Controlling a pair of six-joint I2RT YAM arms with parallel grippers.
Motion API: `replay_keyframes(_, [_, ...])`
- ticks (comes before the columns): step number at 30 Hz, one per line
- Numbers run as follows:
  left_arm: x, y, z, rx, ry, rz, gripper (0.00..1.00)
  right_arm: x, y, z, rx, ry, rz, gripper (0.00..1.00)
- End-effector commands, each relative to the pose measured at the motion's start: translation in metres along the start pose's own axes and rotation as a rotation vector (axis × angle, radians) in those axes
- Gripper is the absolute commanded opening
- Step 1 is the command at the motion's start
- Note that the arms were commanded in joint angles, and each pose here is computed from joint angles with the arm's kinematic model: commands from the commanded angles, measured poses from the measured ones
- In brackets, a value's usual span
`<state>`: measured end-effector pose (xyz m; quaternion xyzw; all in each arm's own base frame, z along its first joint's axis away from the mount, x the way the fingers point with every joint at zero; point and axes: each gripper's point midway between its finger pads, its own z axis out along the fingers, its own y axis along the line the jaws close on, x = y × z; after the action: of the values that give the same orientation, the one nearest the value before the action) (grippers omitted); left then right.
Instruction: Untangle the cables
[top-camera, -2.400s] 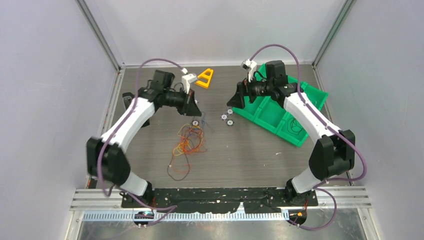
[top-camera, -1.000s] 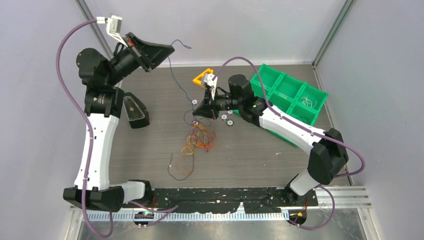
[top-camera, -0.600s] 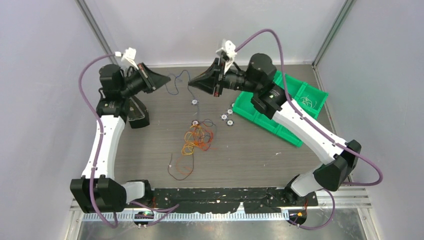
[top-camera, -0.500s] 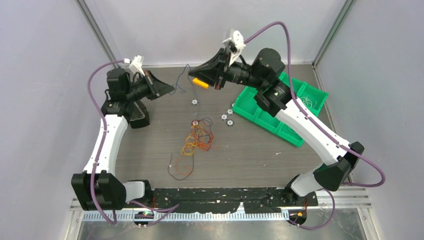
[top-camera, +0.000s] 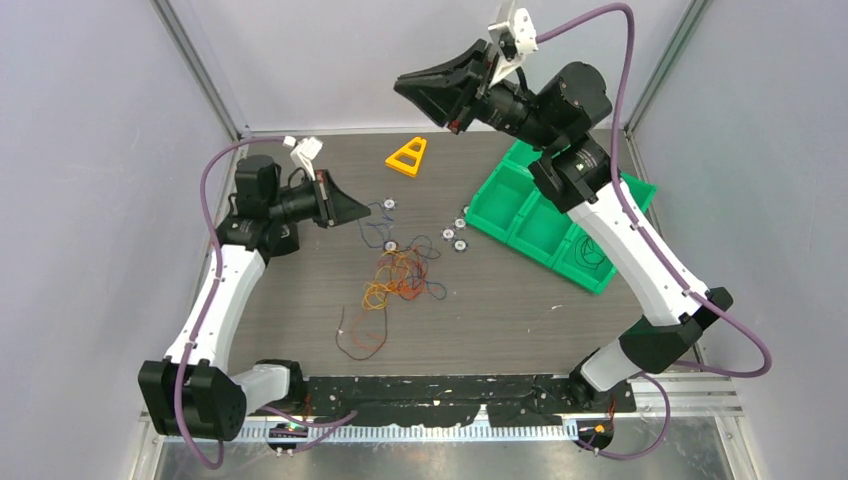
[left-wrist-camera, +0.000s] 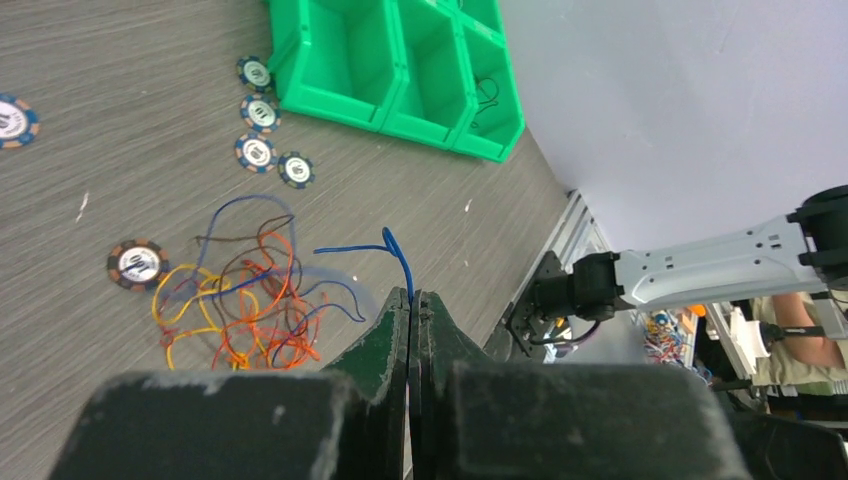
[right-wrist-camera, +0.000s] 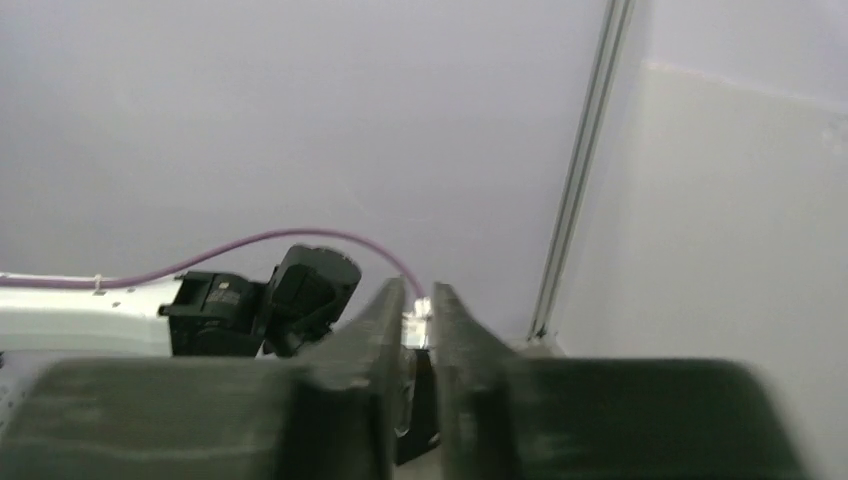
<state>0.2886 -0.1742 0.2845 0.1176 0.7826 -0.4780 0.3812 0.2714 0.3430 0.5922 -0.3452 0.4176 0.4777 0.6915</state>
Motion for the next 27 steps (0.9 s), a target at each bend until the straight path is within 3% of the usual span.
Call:
replay_keyframes(1, [-0.031,-0.043,-0.010,0.124,-0.069,0.090,0.00,0.042,0.002,-0.025,-0.066,0.202,-0.059,0.38])
replay_keyframes(2, [-0.039,-0.051,-0.013,0.137,-0.094,0.112,0.00,0.087,-0.003,-0.042,-0.056,0.315,-0.010,0.70])
replay_keyframes(3, [-0.048,-0.061,-0.017,0.151,-0.122,0.131,0.00,0.095,-0.001,-0.055,-0.068,0.341,-0.063,0.82])
replay_keyframes(4, [-0.059,-0.071,-0.021,0.160,-0.150,0.148,0.00,0.141,-0.003,-0.075,-0.058,0.434,-0.026,0.98])
replay_keyframes(5, [-0.070,-0.081,-0.024,0.167,-0.176,0.144,0.00,0.147,0.000,-0.086,-0.066,0.449,-0.084,0.99])
replay_keyframes(6, [-0.082,-0.092,-0.029,0.178,-0.202,0.144,0.00,0.184,0.002,-0.103,-0.071,0.512,-0.055,0.96])
replay_keyframes(10, [-0.128,-0.135,-0.043,0.227,-0.268,0.138,0.00,0.233,0.009,-0.123,-0.083,0.542,-0.067,0.95])
replay_keyframes(16, [-0.173,-0.198,-0.069,0.348,-0.362,0.175,0.00,0.268,0.002,-0.098,-0.053,0.487,-0.073,0.95])
replay_keyframes(25, [-0.200,-0.240,-0.093,0.381,-0.449,0.297,0.00,0.293,0.015,-0.041,-0.116,0.386,0.017,0.99])
replay_keyframes(27, [-0.207,-0.242,-0.098,0.363,-0.478,0.311,0.00,0.300,0.020,-0.039,-0.128,0.393,0.026,0.79])
